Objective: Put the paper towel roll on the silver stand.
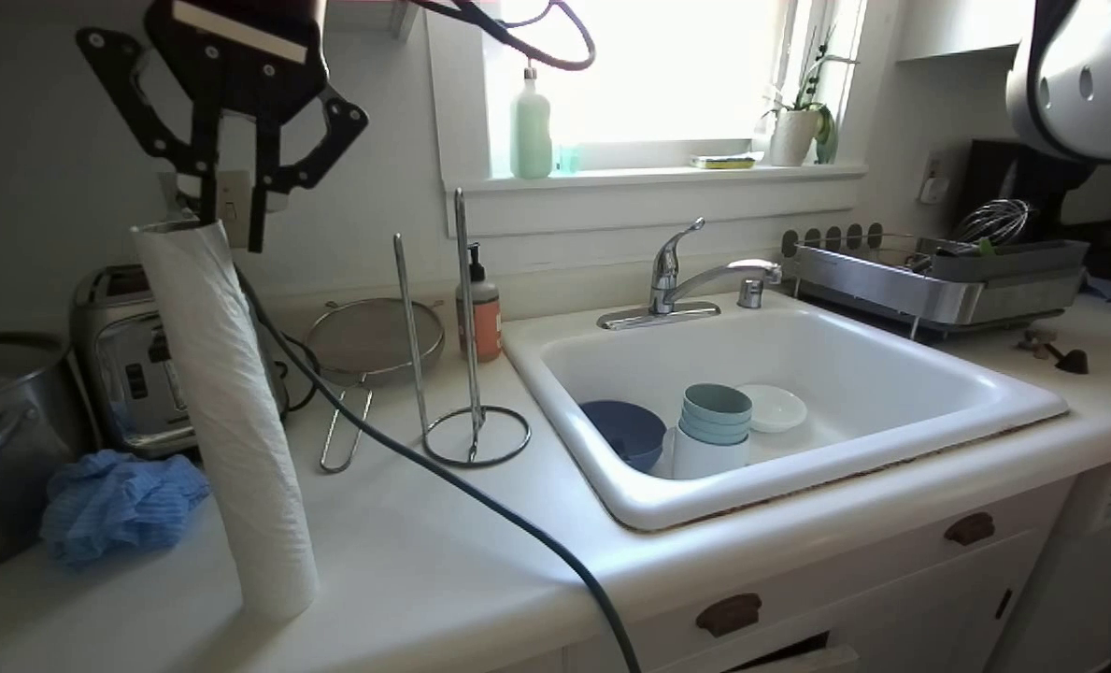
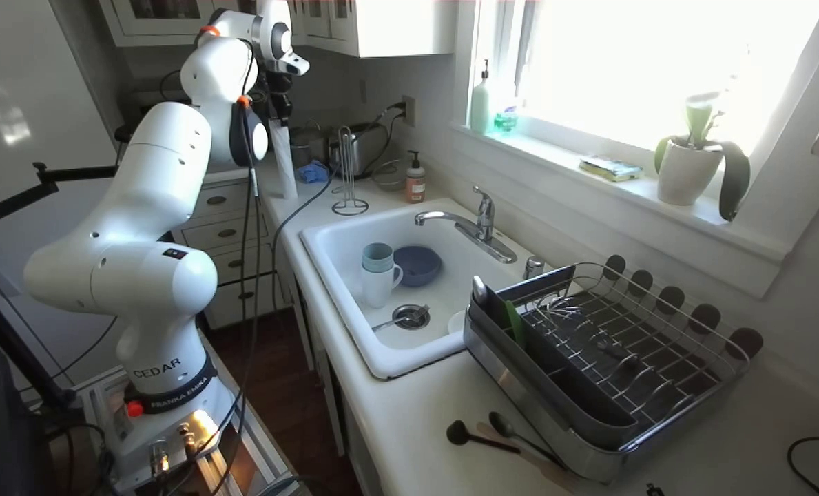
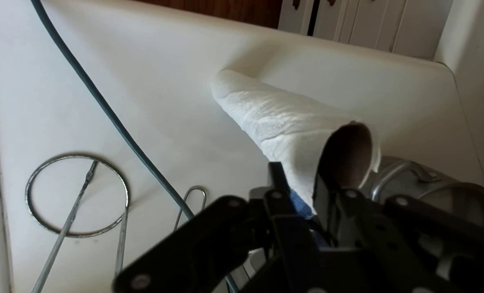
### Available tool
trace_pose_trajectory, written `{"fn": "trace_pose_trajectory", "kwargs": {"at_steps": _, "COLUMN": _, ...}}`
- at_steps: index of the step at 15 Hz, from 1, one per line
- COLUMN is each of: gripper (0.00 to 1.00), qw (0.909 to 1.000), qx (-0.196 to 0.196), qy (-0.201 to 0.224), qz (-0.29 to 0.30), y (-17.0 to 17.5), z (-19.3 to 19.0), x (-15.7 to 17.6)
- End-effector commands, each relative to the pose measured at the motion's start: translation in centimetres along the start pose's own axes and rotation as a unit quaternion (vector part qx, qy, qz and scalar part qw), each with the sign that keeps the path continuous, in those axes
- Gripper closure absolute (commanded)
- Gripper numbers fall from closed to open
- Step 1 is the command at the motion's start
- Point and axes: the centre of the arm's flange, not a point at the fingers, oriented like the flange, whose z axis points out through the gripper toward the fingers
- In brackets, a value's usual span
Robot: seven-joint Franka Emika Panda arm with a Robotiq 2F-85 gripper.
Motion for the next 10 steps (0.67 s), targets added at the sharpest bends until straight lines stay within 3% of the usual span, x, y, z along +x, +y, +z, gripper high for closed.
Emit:
{"fn": "trace_pose_trajectory", "kwargs": {"at_steps": 1, "gripper": 1.00, "qw": 0.9991, "qx": -0.012, "qy": -0.031, "qz": -0.027, "y": -5.4, "z": -2.4, "x": 3.5}}
{"fn": "trace_pose_trajectory", "kwargs": {"at_steps": 5, "gripper": 1.00, "qw": 0.9959, "qx": -0.041, "qy": -0.042, "qz": -0.068, "y": -4.4, "z": -5.5, "x": 1.8}}
{"fn": "trace_pose_trajectory", "kwargs": {"at_steps": 10, "gripper": 1.00, "qw": 0.9878, "qx": -0.129, "qy": -0.068, "qz": -0.056, "y": -0.6, "z": -13.7, "x": -4.3}}
